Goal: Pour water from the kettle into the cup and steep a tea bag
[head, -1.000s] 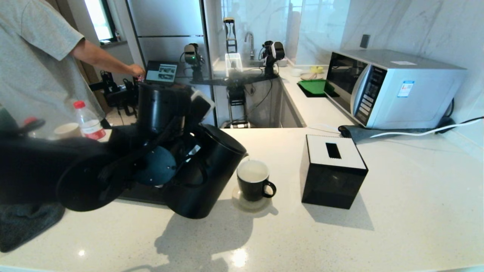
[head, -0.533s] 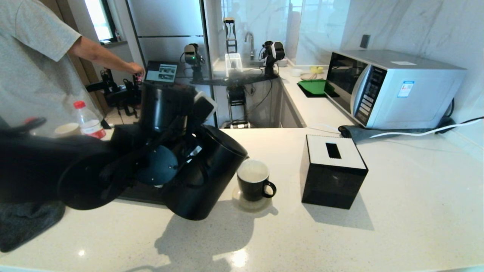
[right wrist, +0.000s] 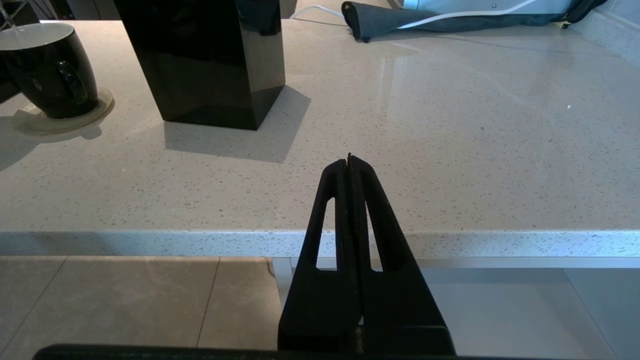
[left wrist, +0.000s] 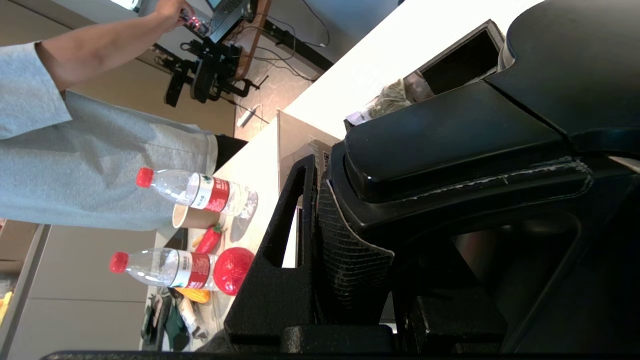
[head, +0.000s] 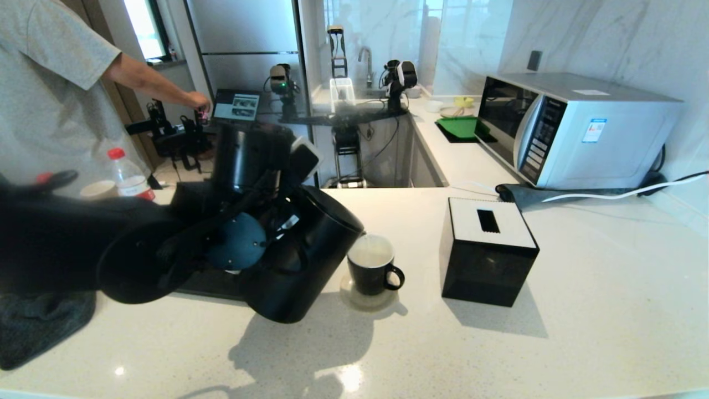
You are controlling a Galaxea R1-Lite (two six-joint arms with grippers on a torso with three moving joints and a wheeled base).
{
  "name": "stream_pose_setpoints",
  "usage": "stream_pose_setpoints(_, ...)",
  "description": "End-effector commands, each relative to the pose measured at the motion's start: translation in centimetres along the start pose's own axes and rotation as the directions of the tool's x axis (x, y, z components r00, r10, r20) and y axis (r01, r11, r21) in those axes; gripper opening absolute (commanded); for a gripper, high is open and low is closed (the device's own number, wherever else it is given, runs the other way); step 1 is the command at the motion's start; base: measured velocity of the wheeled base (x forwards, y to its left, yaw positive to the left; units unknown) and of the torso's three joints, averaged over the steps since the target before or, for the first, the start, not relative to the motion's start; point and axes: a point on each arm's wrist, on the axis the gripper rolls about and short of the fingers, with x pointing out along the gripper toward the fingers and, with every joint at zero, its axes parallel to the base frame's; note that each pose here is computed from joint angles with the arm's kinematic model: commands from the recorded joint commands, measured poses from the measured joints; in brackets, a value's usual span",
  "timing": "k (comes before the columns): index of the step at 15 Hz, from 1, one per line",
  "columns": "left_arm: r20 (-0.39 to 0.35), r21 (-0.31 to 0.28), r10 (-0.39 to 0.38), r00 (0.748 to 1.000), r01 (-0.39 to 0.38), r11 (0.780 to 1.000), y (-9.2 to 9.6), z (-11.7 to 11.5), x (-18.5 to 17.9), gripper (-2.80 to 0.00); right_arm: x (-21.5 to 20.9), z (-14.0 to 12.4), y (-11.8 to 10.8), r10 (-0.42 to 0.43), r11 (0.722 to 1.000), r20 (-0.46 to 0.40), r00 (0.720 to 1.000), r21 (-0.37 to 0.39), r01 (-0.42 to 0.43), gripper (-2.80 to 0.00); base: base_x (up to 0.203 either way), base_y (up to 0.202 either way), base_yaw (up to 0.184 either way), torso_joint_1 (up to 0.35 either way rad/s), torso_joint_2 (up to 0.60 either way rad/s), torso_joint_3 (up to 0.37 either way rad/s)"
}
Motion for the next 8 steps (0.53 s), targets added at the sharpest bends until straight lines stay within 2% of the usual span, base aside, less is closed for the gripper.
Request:
stream_pose_setpoints(1,0.0,0.015,0.005,1.0,-0.005,1.0,0.02,0.05,0.05,-2.8,0.01,0.0,0.0,0.001,1.0,-0.001,1.0,0.0,-0.001,-2.8,0.0,0.0,0.0,0.0,0.0,0.0)
stream_pose_setpoints(8,-0.01,0.031,0.002,1.0,-0.002,1.0,0.26,0.25,0.03,-2.8,0.01,0.0,0.0,0.001,1.0,-0.001,1.0,0.0,-0.001,-2.8,0.0,0.0,0.0,0.0,0.0,0.0)
